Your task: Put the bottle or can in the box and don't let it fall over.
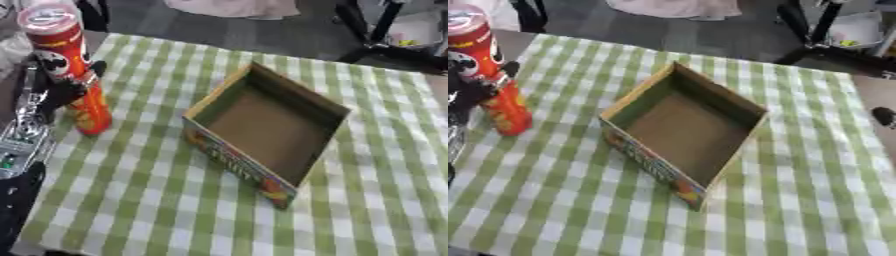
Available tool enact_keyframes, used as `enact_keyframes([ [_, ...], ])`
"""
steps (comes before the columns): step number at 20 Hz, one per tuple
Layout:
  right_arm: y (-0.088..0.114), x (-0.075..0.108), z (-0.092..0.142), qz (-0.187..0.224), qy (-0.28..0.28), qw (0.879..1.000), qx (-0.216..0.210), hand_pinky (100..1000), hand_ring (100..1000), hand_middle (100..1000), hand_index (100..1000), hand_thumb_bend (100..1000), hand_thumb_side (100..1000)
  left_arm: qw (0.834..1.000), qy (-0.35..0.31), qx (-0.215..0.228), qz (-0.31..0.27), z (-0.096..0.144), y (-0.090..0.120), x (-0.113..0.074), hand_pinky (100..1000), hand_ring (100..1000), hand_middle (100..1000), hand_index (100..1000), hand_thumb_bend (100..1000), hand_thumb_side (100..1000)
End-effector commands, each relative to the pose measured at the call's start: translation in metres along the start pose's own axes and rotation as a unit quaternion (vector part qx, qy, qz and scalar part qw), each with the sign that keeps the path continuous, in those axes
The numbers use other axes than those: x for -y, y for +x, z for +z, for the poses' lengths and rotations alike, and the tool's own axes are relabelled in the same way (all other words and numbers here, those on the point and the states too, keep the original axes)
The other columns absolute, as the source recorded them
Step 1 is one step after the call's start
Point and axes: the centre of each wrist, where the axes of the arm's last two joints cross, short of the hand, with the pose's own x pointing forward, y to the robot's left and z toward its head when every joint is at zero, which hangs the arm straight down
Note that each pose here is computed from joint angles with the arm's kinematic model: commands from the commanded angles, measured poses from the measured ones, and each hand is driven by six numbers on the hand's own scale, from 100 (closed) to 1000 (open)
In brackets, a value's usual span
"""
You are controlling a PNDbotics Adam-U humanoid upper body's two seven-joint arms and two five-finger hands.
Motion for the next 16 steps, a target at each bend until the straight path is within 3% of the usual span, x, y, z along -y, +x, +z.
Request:
enact_keyframes([
  [1, 0.012, 0.009, -0.005, 0.01, -0.003, 1.0, 0.013, 599, 822, 855, 771, 694, 102, 0.999, 0.002, 0.032, -0.008, -0.011, 0.027, -0.009, 250, 100, 180, 197, 100, 100],
  [11, 0.012, 0.008, -0.005, 0.012, -0.003, 1.0, 0.012, 600, 824, 855, 771, 686, 117, 0.999, -0.02, 0.049, 0.01, -0.017, 0.06, 0.008, 252, 106, 187, 201, 100, 100],
  [16, 0.013, 0.006, -0.006, 0.011, -0.001, 1.0, 0.013, 601, 824, 855, 771, 682, 135, 0.997, -0.049, 0.059, 0.029, -0.024, 0.082, 0.033, 258, 113, 193, 208, 100, 100],
])
